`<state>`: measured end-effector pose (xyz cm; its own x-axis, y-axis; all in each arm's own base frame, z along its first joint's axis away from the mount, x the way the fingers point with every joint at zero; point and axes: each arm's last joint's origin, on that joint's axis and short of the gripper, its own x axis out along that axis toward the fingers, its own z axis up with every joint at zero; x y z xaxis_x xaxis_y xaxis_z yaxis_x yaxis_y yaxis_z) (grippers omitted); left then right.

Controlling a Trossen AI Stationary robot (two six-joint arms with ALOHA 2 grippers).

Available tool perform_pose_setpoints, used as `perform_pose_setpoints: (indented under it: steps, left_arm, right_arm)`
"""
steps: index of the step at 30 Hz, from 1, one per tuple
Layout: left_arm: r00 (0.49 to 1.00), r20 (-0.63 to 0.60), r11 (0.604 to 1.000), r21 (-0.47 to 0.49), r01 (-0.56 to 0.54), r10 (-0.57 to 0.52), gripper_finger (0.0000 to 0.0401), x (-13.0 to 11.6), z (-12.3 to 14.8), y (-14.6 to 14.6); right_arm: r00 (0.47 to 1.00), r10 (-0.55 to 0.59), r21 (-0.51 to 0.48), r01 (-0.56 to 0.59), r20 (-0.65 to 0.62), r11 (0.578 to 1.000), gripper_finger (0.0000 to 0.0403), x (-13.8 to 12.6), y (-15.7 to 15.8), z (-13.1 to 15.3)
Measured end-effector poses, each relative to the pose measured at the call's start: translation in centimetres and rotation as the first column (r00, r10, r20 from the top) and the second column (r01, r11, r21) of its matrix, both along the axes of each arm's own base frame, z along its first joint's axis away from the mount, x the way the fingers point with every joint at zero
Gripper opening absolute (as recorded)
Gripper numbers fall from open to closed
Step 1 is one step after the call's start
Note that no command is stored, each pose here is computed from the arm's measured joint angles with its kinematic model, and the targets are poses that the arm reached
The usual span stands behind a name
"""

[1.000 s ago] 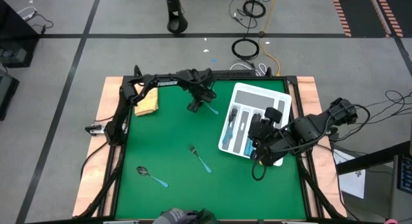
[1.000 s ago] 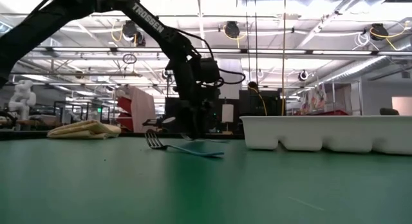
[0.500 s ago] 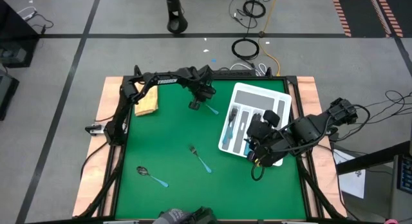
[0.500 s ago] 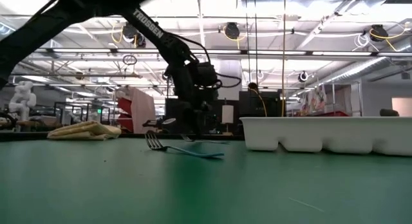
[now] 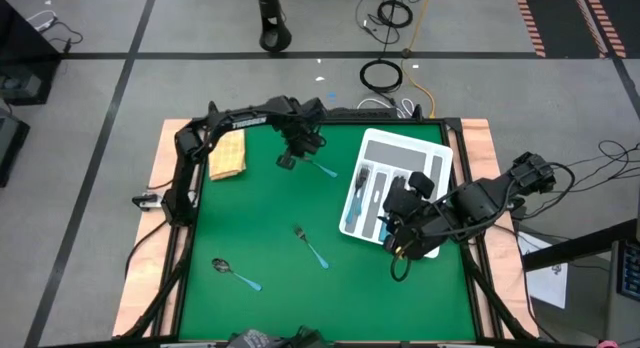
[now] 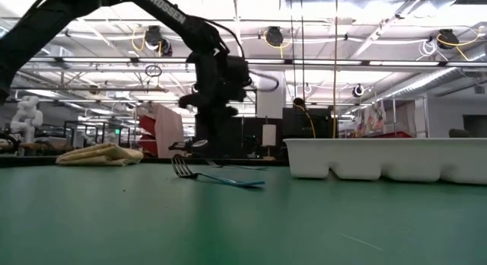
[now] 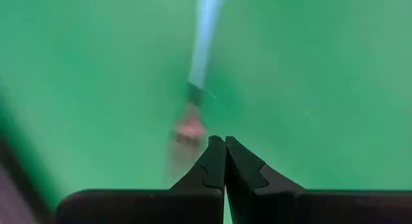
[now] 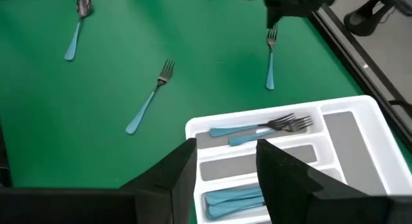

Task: Sort silverware
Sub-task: Put the top blue fork into the tray

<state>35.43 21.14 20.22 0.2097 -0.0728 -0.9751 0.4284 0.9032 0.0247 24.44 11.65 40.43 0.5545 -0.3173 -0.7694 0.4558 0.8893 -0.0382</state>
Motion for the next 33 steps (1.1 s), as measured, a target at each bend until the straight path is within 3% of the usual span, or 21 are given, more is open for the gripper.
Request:
perform_pose_setpoints:
  steps: [6,12,17,22,25,27,28,30,33]
  left_arm:
    - [0.997,0.066,0.995,0.1,0.02,-0.027,0.0025,0.8,0.3,0.6]
    - [0.998,0.064,0.997,0.074,-0.015,0.01,0.0083,0.8,-0.1,0.8]
    - [0.995,0.098,0.999,0.04,-0.014,0.01,0.0146,1.2,-0.8,1.0]
    - [0.996,0.091,0.999,0.039,-0.019,0.015,0.0185,1.3,-1.7,1.3]
    - [0.99,0.036,0.99,0.001,-0.138,0.138,0.0189,1.0,-2.1,1.3]
    - [0.949,0.026,0.949,-0.029,-0.313,0.313,0.0189,0.7,-2.0,1.7]
    - [0.906,0.024,0.905,-0.051,-0.422,0.423,0.0189,0.6,-1.7,2.2]
    - [0.781,0.001,0.775,-0.125,-0.619,0.624,0.0189,-0.1,-0.9,3.0]
    - [0.641,-0.008,0.628,-0.191,-0.755,0.768,0.0189,-1.3,0.5,4.0]
  right_arm:
    - [0.996,0.081,-0.055,-0.083,-0.044,0.995,0.0148,-0.1,0.1,0.0]
    - [0.989,0.132,-0.11,-0.139,-0.069,0.984,0.0148,-0.1,0.0,0.0]
    - [0.998,0.065,-0.212,-0.069,-0.023,0.975,0.0148,0.2,-0.7,0.2]
    - [1.0,0.001,-0.217,0.004,0.019,0.976,0.0148,0.4,-1.2,0.3]
    - [0.998,-0.037,-0.191,0.044,0.041,0.981,0.0148,0.5,-1.4,0.3]
    - [0.997,-0.058,-0.173,0.067,0.055,0.983,0.0148,0.5,-1.4,0.3]
    - [0.996,-0.067,-0.166,0.076,0.06,0.983,0.0148,0.5,-1.4,0.3]
    - [0.994,-0.079,-0.154,0.089,0.069,0.984,0.0148,0.5,-1.3,0.3]
    - [0.992,-0.095,-0.13,0.105,0.078,0.986,0.0148,0.4,-1.2,0.3]
